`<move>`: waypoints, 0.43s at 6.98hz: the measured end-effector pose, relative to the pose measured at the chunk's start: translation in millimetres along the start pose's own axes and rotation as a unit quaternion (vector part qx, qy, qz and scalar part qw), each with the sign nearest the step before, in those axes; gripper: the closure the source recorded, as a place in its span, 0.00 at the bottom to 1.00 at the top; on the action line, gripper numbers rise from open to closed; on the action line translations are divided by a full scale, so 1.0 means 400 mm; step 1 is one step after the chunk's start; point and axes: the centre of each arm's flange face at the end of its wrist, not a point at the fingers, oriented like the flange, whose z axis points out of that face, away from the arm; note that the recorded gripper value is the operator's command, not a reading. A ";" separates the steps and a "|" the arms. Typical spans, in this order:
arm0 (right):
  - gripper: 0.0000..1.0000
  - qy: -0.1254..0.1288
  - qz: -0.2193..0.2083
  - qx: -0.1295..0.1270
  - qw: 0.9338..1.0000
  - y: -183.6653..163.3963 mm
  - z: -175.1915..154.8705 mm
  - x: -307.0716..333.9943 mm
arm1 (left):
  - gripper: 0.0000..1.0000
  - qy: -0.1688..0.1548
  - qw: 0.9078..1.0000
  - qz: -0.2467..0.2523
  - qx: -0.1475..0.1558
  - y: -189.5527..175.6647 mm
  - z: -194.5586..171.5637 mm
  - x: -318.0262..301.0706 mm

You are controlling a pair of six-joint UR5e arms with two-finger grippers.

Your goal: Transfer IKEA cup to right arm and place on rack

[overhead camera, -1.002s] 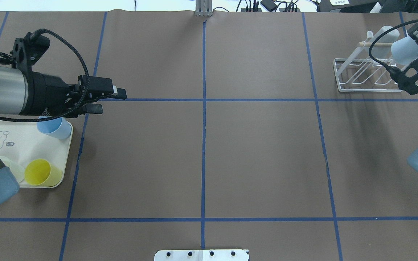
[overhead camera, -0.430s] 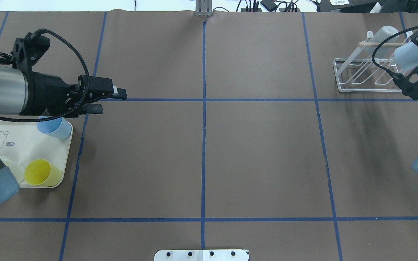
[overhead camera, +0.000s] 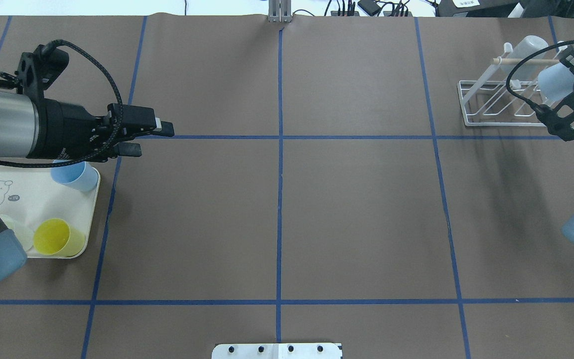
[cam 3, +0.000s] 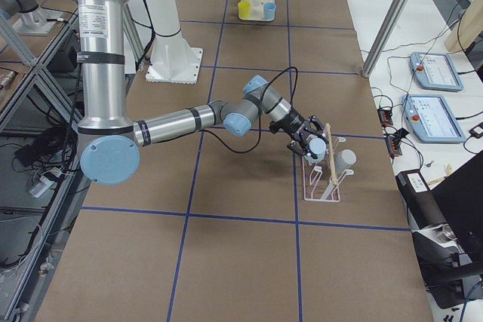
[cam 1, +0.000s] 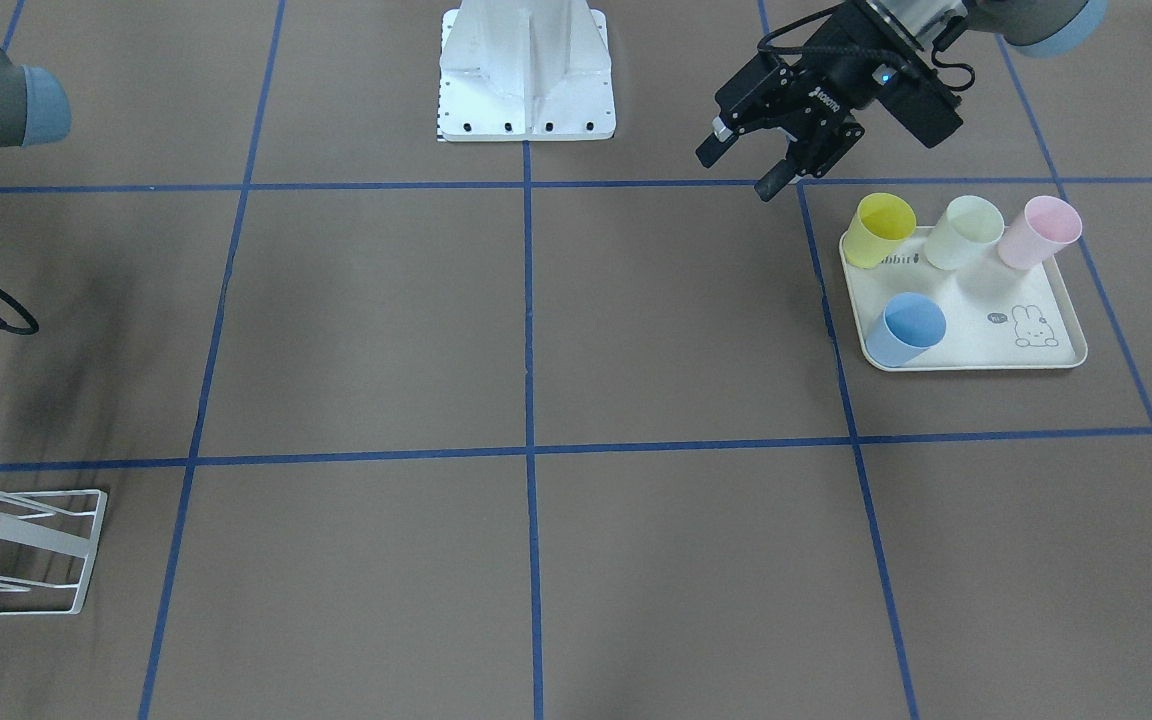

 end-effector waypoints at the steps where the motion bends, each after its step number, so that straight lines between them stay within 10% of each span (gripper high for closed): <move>1: 0.93 -0.001 -0.002 0.001 1.000 -0.008 0.007 0.003 | 0.00 0.000 1.000 0.000 0.000 0.000 0.000 0.000; 3: 0.52 -0.004 -0.004 0.003 1.000 -0.018 0.020 0.010 | 0.00 0.000 1.000 -0.002 0.000 0.000 0.000 0.000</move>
